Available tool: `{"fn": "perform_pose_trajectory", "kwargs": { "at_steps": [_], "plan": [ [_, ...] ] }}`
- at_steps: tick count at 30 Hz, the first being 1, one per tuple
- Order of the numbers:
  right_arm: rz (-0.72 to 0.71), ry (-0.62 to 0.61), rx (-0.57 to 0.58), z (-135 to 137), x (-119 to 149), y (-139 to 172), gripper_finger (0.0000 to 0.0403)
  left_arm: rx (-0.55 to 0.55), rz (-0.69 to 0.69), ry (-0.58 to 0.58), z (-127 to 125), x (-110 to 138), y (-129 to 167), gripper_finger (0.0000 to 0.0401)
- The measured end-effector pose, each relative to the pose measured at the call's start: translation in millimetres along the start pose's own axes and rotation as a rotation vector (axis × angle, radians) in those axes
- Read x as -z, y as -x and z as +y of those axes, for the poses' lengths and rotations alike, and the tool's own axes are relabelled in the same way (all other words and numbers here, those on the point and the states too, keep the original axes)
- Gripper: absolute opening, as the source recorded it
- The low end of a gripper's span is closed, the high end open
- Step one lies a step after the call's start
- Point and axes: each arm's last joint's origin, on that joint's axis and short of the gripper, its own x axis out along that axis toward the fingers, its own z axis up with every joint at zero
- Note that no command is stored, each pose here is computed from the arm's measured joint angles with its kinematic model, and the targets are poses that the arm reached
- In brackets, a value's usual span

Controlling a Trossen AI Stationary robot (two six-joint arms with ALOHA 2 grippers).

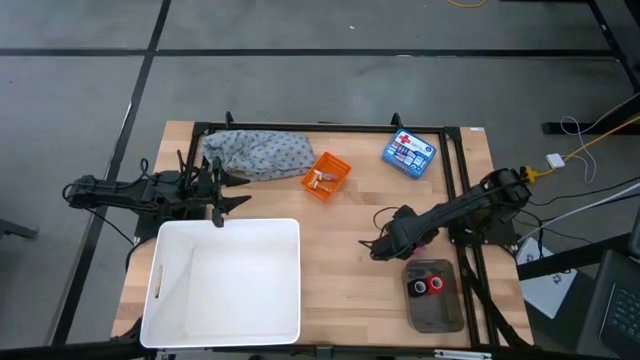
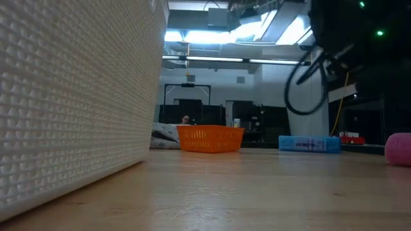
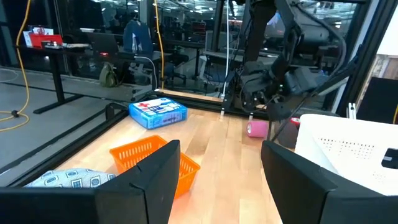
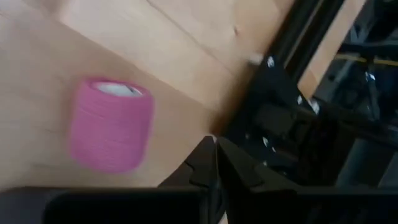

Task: Pick & place medical supplies in basket/bin
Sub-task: Put the pink bandage into the transparent black bin

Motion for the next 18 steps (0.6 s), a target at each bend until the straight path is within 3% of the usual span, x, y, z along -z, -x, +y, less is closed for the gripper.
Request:
{"fn": "perform_pose_trajectory", "kwargs": {
  "at_steps": [5, 12, 18],
  "plan": [
    [0.042, -0.001, 0.026, -3.8, 2.7, -11.5, 0.0005, 0.0, 0.0, 0.0, 0.0, 0.0, 0.0, 0.0222],
    [0.04, 0.022, -0.102, 8.2, 0.4, -12.9, 0.0003, 0.0, 0.001, 0.002, 0.0, 0.1, 0.0, 0.0221],
    [0.085, 0.025, -0.134, 10.3, 0.8, -12.6, 0.0003, 0.0, 0.002, 0.002, 0.0, 0.2, 0.0, 0.0223]
  ]
}}
